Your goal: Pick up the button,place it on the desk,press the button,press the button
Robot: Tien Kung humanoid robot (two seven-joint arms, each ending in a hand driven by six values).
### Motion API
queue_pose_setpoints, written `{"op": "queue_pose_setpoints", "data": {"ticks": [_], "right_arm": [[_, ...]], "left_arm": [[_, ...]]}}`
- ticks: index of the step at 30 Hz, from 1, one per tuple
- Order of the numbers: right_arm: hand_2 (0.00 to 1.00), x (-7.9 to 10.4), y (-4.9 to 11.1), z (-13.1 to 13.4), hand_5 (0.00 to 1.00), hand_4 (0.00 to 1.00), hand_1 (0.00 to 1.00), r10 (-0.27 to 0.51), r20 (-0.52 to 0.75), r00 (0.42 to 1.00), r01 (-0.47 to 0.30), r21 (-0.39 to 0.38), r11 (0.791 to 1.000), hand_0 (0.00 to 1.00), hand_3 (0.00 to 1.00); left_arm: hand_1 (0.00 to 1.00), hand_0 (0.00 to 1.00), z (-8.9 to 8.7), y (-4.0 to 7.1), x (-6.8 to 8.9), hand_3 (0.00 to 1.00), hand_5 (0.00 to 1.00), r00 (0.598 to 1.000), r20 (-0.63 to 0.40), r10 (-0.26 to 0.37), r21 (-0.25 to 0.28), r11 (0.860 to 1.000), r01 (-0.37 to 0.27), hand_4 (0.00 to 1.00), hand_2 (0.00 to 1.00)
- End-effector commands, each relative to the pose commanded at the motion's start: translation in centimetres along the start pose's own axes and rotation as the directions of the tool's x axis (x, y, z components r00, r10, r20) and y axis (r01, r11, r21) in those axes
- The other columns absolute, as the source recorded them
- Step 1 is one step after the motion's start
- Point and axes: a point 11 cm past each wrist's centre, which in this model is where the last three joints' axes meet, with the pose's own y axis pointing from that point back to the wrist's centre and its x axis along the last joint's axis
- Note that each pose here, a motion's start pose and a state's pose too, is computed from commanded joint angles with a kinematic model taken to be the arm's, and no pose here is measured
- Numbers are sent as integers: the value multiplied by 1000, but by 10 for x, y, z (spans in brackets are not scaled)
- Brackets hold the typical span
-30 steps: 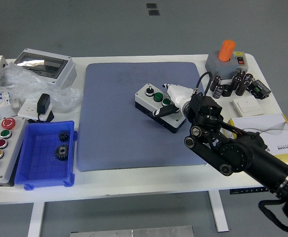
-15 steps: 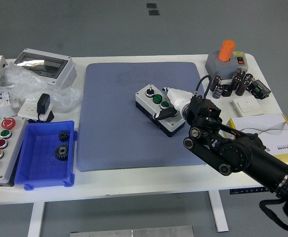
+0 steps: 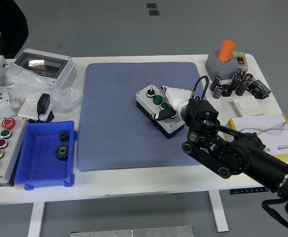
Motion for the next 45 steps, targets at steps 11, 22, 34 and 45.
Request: {"op": "queue_pose_setpoints", "data": {"ticks": [11, 22, 34, 45], "right_arm": [[379, -2, 3, -3, 2, 525, 406, 6, -47, 999, -5, 19, 1000, 122, 499], [368, 23, 9, -10, 2, 491, 410, 77, -173, 982, -60, 100, 993, 127, 465], [378, 48, 18, -34, 2, 339, 395, 238, -233, 943, -135, 385, 913, 138, 485], [384, 24, 29, -36, 2, 259, 490, 322, -309, 895, -92, 578, 811, 359, 476]], "left_arm": [[582, 600, 0, 0, 0, 643, 339, 1000, -2, -4, -4, 1000, 4, 708, 559], [583, 600, 0, 0, 0, 644, 338, 1000, -7, -2, -7, 1000, 2, 710, 560], [582, 599, 3, 0, 1, 644, 340, 1000, -8, -2, -14, 1000, 2, 711, 561], [582, 599, 5, 1, 3, 645, 346, 1000, -6, 3, -16, 1000, -3, 716, 561]]}}
